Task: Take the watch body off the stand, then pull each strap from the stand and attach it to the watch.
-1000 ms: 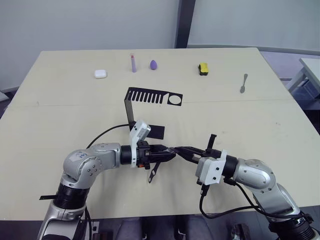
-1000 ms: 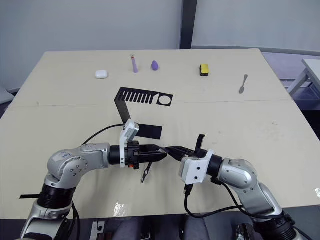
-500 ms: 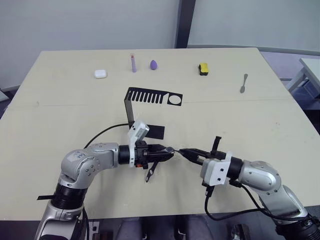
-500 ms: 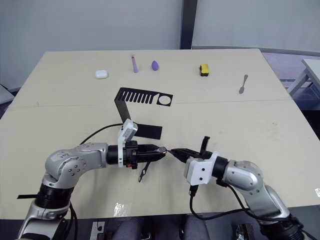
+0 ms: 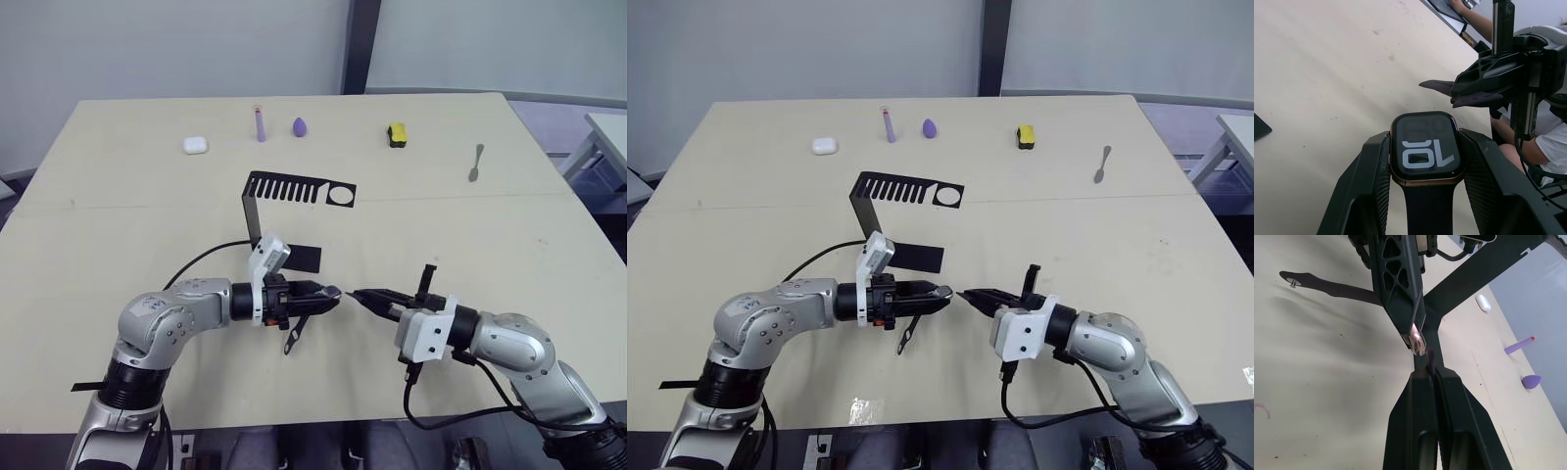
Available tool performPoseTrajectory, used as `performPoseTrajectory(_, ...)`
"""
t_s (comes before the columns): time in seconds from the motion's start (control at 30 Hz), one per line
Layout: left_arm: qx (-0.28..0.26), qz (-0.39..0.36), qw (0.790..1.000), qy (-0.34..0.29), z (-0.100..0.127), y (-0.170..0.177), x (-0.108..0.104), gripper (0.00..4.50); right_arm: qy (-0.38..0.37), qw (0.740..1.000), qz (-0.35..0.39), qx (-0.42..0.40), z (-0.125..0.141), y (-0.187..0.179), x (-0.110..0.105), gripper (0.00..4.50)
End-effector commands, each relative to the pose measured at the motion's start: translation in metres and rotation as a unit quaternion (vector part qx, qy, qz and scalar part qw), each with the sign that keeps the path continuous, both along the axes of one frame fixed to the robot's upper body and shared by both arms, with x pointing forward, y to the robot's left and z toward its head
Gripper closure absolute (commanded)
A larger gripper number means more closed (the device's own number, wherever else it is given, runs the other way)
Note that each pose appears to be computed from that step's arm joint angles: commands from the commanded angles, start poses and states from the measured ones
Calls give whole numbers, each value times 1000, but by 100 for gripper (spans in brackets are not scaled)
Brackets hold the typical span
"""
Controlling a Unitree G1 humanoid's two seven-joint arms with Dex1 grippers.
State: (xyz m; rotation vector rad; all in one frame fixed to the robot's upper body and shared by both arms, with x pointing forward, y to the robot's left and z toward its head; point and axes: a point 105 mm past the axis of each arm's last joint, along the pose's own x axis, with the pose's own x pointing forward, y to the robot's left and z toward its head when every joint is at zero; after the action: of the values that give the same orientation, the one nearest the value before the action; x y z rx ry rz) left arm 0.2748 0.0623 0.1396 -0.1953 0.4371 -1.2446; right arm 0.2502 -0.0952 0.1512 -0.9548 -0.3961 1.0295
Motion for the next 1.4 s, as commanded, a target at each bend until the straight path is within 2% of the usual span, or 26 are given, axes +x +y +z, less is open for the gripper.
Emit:
performPoseTrajectory(0.03,-9,-7,1000,-18,8,-1,-2,289,-4,1000,18,10,3,7,-5,450)
performPoseTrajectory(0.8,-9,-8,1000,-15,6,-1,-4,289,-3,1000,4,9,-2,1,-3,450)
performPoseTrajectory(1.4,-8,-12,1000,-15,5,-3,-4,289,-26,999,3,19,4,2,-1,450)
